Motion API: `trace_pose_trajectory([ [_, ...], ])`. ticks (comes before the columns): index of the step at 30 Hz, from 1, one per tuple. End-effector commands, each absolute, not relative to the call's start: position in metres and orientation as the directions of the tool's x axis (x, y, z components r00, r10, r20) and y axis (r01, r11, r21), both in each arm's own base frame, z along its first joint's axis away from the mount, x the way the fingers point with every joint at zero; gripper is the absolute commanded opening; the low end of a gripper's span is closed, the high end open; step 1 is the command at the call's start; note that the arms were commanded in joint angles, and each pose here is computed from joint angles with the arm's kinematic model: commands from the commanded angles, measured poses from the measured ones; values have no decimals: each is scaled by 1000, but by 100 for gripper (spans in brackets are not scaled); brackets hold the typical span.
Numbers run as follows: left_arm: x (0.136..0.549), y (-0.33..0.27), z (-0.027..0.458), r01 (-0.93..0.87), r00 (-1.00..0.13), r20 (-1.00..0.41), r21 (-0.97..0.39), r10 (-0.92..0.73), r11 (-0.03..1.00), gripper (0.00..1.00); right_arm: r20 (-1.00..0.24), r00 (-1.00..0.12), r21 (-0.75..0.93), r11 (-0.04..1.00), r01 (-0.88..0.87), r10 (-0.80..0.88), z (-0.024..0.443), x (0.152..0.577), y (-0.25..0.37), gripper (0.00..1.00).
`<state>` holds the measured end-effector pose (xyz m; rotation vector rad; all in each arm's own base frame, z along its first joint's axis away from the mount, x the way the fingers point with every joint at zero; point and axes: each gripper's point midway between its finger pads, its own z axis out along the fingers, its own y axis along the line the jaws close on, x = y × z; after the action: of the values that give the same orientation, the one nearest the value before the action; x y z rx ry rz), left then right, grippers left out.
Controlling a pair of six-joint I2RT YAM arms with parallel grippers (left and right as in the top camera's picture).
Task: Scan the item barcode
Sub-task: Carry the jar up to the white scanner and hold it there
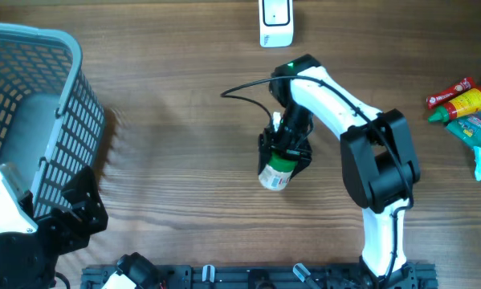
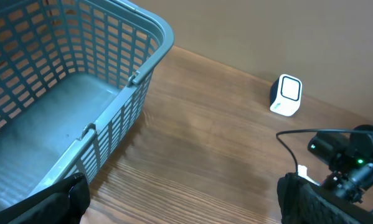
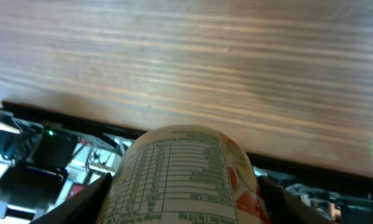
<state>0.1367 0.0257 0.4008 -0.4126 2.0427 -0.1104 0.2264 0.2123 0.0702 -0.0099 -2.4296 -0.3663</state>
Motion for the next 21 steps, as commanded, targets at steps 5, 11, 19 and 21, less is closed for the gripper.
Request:
trace_pose_trajectory([
  [5, 137, 28, 403, -249, -426, -845, -236, -325, 939, 100, 641, -745, 291, 957, 17, -182, 76, 203, 237, 60],
  [11, 137, 28, 403, -249, -426, -845, -236, -325, 939, 100, 653, -718, 307, 951, -41, -241, 72, 187, 238, 60],
  [19, 137, 28, 403, -249, -426, -845, -236, -325, 939, 100, 365, -885, 406, 905, -129, -290, 166, 187, 231, 61],
  [21, 137, 28, 403, -249, -426, -845, -236, -325, 939, 100, 253, -944, 291, 947, -135, -212, 174, 200, 210, 60],
])
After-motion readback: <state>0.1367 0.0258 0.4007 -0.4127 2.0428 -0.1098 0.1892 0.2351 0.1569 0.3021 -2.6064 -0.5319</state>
